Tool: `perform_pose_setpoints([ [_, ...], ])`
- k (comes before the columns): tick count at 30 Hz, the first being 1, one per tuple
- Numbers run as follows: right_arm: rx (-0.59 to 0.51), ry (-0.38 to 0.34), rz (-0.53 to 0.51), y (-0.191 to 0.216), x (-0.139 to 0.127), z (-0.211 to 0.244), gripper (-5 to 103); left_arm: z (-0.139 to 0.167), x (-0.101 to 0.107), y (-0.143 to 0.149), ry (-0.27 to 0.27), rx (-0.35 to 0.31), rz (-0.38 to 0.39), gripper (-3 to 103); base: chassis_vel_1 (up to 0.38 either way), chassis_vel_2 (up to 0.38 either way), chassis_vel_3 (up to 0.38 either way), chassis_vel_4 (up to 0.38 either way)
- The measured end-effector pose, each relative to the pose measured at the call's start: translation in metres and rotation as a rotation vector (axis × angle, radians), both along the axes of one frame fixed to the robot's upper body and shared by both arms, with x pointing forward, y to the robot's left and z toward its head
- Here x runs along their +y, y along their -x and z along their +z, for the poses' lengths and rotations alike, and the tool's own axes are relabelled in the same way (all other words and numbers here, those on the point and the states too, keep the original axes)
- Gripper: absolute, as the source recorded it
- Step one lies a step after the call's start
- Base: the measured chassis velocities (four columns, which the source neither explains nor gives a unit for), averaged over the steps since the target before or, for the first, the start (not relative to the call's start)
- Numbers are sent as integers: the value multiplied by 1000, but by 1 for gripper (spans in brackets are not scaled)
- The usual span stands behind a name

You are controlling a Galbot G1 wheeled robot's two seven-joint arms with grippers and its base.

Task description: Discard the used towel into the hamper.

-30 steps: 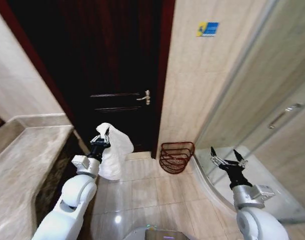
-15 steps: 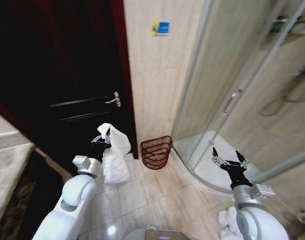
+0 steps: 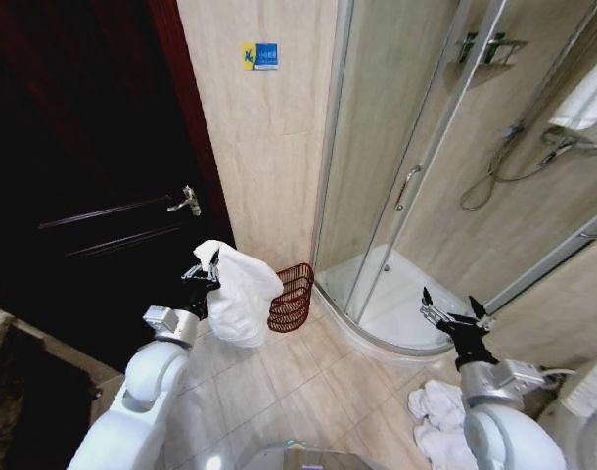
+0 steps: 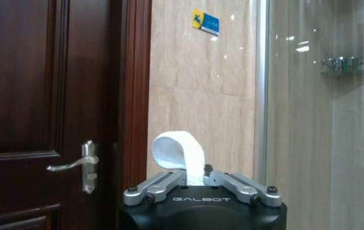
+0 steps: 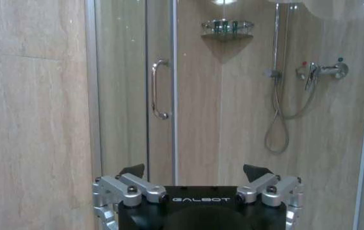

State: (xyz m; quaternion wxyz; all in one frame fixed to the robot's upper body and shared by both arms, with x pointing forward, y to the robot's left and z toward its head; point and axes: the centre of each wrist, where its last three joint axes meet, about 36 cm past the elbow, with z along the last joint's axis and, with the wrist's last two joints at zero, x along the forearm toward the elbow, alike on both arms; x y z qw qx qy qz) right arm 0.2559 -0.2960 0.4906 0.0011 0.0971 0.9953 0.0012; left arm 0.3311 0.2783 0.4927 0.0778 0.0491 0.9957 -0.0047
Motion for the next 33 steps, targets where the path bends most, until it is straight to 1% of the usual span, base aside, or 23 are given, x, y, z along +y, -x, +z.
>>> perform_pose_setpoints([
  [13,0,3,-2,2,0,-3,100,-1,-1,1,-9,-3,-13,2,-46,50,50,-53],
  [33,-2,11,13,2,0,-4,100,-1,-1,1,-16,-6,-23,2,-7,7,6,-8],
])
